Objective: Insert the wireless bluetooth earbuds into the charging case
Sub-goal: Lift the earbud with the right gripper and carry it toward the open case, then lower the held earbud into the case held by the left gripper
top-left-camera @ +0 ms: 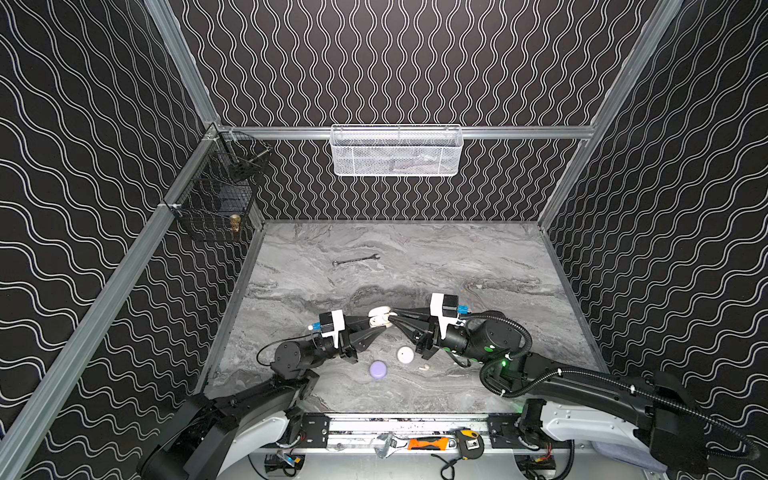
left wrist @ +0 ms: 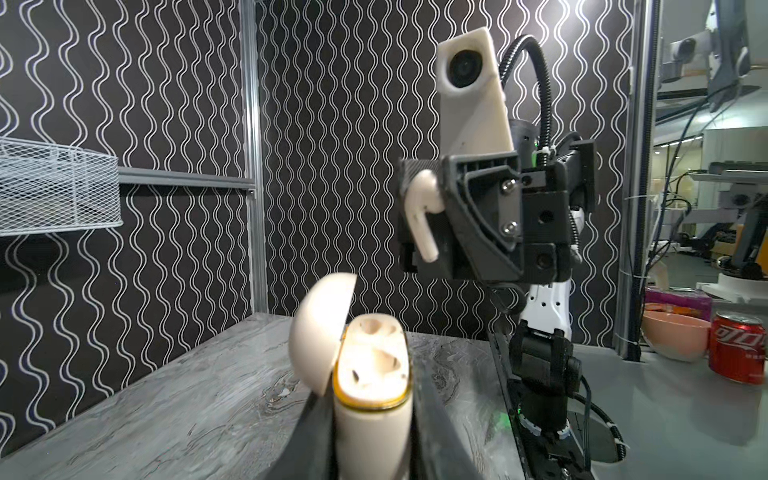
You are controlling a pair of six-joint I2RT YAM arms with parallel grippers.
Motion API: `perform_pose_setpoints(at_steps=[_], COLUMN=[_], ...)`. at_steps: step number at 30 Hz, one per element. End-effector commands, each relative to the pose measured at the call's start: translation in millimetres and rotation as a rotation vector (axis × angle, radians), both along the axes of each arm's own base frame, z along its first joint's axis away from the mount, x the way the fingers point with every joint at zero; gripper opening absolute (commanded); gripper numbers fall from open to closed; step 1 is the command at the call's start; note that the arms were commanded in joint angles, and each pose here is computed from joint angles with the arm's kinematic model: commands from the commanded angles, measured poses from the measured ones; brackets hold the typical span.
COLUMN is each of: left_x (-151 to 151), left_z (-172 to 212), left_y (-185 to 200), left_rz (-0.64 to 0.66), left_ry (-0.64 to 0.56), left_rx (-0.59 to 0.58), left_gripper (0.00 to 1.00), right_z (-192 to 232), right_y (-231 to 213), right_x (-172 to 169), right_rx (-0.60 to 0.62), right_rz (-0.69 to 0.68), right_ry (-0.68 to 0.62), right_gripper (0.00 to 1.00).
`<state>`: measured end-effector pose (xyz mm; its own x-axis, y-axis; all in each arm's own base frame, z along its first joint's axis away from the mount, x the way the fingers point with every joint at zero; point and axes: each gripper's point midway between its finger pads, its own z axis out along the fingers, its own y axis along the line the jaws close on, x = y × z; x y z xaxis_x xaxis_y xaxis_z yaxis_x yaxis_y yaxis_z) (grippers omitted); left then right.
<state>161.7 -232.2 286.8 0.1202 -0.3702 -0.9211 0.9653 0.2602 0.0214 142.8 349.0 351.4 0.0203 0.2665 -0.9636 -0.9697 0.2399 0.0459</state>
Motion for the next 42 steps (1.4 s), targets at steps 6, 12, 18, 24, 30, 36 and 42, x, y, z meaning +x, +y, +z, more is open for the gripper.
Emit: perform_pose_setpoints(at_steps=[6,12,18,24,30,36,42], left_x=[-13,-16,-18,-22,-26,-26,-26], left_z=[9,9,10,11,14,15,15], left_y=[-3,-3,-3,-4,-4,-5,-6], left_rz=[-0.035,-0.037,-0.04,-0.05,-0.057,-0.065,-0.07], left_ry=[-0.091,-0.103,-0.111,-0.125,-0.137,-0.131,-0.122], left_rx=[-0.002,-0.003,-0.005,-0.005,-0.011,-0.014,-0.015], left_gripper=[0.0,0.0,0.0,0.0,0.0,0.0,0.0], right_z=[10,7,6,4,1,-6,-9], right_y=[-4,-9,-7,-7,-6,-4,-7], right_x=[-6,-9,-11,-11,-9,-3,-2], right_rx=[0.052,0.067,0.069,0.068,0.059,0.029,0.028], right_rz=[0.01,0.007,0.02,0.022,0.013,-0.014,-0.035], right_ry=[-0.072,-0.099,-0.102,-0.102,-0.098,-0.09,-0.096], right_gripper=[0.03,0.03,0.03,0.03,0.03,0.02,0.01])
